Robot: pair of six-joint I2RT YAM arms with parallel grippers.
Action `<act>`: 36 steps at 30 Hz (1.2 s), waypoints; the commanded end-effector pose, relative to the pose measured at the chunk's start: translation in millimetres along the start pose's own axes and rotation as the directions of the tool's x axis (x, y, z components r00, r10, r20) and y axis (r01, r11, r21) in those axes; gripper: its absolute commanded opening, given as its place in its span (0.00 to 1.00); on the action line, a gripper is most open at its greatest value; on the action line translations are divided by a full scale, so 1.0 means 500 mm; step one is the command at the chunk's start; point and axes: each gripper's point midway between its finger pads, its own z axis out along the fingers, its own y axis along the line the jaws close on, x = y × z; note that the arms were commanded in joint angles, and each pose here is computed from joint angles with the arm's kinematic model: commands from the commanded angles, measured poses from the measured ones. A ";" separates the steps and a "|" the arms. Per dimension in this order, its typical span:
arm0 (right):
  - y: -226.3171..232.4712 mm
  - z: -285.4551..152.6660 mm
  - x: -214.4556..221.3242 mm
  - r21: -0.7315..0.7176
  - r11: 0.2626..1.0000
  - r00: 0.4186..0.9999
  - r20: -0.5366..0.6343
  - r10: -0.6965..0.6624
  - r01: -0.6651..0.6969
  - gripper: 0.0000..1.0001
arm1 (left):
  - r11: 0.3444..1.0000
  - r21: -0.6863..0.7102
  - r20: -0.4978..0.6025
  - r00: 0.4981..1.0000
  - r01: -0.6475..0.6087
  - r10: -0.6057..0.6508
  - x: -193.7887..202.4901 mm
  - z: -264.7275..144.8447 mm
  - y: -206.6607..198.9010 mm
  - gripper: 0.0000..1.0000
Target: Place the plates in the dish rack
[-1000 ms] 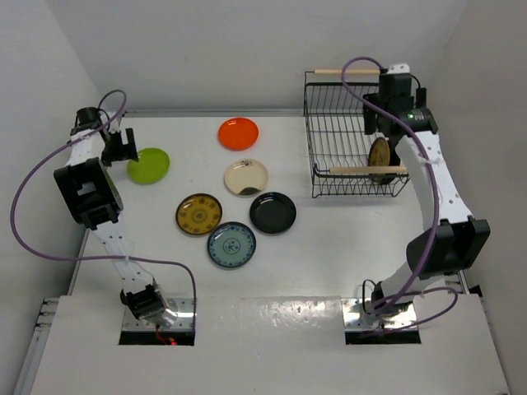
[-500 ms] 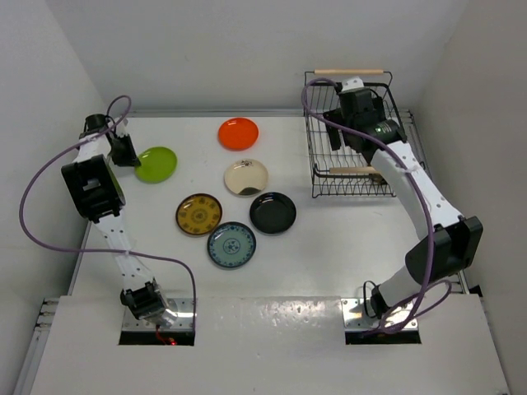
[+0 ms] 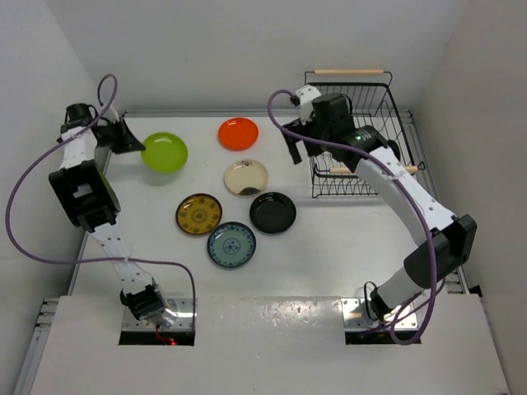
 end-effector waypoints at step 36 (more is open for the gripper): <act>-0.066 -0.009 -0.164 -0.004 0.942 0.901 0.291 0.322 -0.336 0.00 | 0.841 -0.029 0.138 0.831 -0.540 0.539 -0.086 -0.147 -0.455 1.00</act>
